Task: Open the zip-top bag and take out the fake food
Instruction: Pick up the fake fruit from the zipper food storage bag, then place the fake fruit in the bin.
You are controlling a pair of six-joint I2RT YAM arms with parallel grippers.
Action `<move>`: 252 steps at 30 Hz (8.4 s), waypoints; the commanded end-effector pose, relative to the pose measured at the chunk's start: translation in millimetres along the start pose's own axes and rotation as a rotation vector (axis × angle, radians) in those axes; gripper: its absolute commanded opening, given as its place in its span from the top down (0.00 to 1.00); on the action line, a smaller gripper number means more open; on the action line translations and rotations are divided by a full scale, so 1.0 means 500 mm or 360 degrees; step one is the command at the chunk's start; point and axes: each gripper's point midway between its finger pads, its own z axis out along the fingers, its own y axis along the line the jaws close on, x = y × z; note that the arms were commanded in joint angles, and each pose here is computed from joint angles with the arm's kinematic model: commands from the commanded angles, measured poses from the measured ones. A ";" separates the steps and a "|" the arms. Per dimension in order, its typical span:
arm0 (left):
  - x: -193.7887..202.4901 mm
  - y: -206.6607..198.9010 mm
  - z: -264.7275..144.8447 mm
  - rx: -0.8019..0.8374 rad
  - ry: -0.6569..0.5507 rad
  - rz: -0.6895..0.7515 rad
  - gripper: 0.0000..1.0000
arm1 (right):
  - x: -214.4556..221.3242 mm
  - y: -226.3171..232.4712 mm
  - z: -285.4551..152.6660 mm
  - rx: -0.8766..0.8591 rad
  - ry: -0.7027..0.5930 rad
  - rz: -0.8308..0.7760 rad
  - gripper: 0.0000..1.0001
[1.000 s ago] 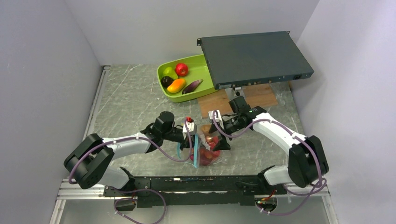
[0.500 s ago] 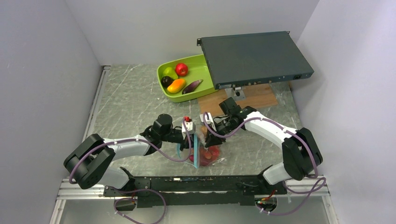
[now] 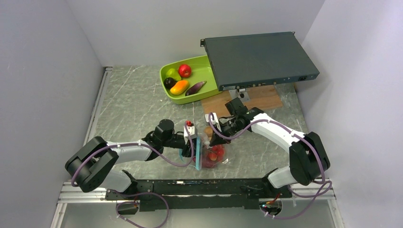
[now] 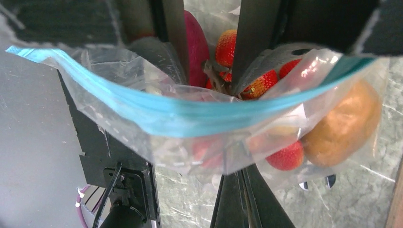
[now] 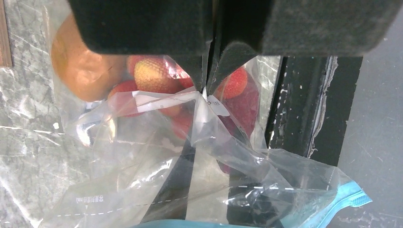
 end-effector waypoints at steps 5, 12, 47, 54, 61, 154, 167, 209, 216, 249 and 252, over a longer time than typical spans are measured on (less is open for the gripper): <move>0.014 0.002 0.006 0.0002 0.0011 -0.0042 0.63 | -0.031 -0.002 -0.012 0.0019 -0.0056 -0.0084 1.00; -0.010 -0.010 0.001 0.0040 0.0013 -0.0044 1.00 | -0.018 -0.021 -0.024 0.0122 0.0001 -0.0095 1.00; -0.148 0.047 -0.056 -0.0307 -0.0236 -0.0193 1.00 | 0.038 0.017 -0.022 0.0088 0.0131 -0.0292 1.00; -0.196 0.051 -0.041 -0.0316 -0.0174 -0.0134 1.00 | 0.042 -0.009 -0.022 0.0180 0.0180 -0.0258 1.00; -0.193 0.058 -0.057 -0.0440 -0.0025 -0.0086 1.00 | 0.052 -0.030 -0.029 0.0263 0.0235 -0.0227 1.00; -0.322 -0.057 -0.175 -0.0397 -0.0925 0.0410 1.00 | -0.004 -0.033 -0.069 0.0101 -0.0244 0.0165 1.00; -0.327 -0.064 -0.153 -0.0301 -0.1085 0.0258 1.00 | -0.003 -0.037 -0.074 0.0101 -0.0270 0.0197 1.00; -0.478 0.050 -0.317 -0.1089 -0.1011 0.0452 1.00 | 0.020 -0.041 -0.080 0.0159 -0.0167 0.0101 1.00; -0.500 0.141 -0.376 -0.1345 -0.1027 0.0345 1.00 | 0.024 -0.042 -0.080 0.0165 -0.0149 0.0091 1.00; -0.388 0.618 -0.398 -0.1697 -0.0583 -0.0461 1.00 | 0.042 -0.056 -0.074 0.0255 0.0028 0.0000 1.00; -0.381 0.646 -0.398 -0.1734 -0.0570 -0.0489 1.00 | 0.048 -0.058 -0.073 0.0255 0.0045 0.0007 1.00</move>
